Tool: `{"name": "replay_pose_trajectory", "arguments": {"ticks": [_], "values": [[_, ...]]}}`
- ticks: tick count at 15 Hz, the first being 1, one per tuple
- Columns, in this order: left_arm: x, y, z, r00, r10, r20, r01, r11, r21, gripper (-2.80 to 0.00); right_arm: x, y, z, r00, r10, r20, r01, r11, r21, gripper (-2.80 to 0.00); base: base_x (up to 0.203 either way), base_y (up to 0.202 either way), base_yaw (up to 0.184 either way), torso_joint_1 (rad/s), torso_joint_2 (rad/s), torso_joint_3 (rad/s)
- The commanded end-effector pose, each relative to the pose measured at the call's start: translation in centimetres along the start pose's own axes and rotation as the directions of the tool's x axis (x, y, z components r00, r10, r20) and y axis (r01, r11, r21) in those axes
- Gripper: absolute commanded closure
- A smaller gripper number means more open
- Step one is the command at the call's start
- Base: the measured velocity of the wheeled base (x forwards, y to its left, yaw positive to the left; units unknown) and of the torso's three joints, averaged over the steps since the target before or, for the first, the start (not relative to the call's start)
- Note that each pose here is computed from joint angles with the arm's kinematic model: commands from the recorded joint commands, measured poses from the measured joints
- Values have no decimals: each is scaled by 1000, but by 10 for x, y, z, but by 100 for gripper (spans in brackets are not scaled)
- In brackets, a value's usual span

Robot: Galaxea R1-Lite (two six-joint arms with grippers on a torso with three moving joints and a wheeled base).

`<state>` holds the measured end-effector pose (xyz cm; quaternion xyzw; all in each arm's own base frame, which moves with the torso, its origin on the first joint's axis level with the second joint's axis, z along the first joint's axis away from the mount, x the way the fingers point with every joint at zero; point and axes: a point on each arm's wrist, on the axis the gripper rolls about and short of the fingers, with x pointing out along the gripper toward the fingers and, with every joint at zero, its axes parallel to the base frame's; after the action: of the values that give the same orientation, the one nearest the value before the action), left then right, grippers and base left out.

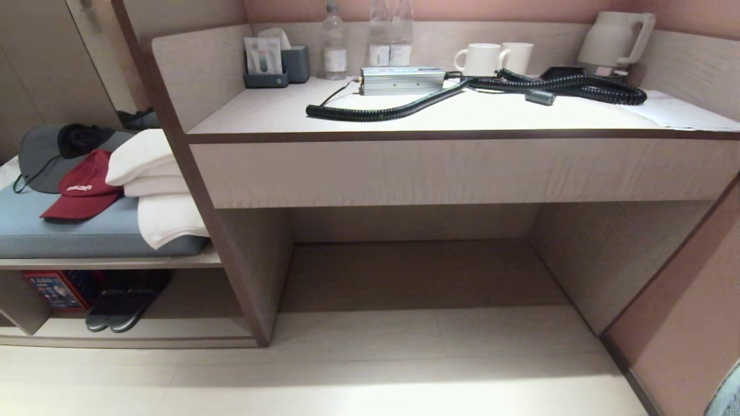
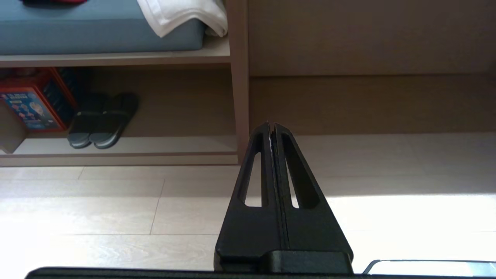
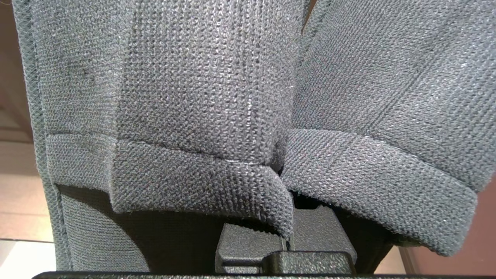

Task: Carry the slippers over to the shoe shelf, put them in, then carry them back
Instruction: Place the slippers into the shoe cabinet

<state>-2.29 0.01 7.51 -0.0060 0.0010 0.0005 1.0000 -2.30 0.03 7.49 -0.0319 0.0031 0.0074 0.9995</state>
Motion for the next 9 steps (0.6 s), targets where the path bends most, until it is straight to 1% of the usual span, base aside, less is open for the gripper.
{"name": "replay_pose_trajectory", "arguments": {"ticks": [1, 6, 9], "values": [[0, 0, 0, 1000, 0, -1, 0, 1000, 0, 0, 0, 0, 0, 1000, 1, 2, -1, 1000, -1, 0, 0, 0, 0, 6, 5, 194], [0, 0, 0, 1000, 0, -2, 0, 1000, 1, 0, 0, 0, 0, 1000, 1, 2, -1, 1000, -1, 0, 0, 0, 0, 4, -1, 204], [0, 0, 0, 1000, 1, -3, 0, 1000, 3, 0, 0, 0, 0, 1000, 1, 1, -1, 1000, -1, 0, 0, 0, 0, 2, 2, 67]]}}
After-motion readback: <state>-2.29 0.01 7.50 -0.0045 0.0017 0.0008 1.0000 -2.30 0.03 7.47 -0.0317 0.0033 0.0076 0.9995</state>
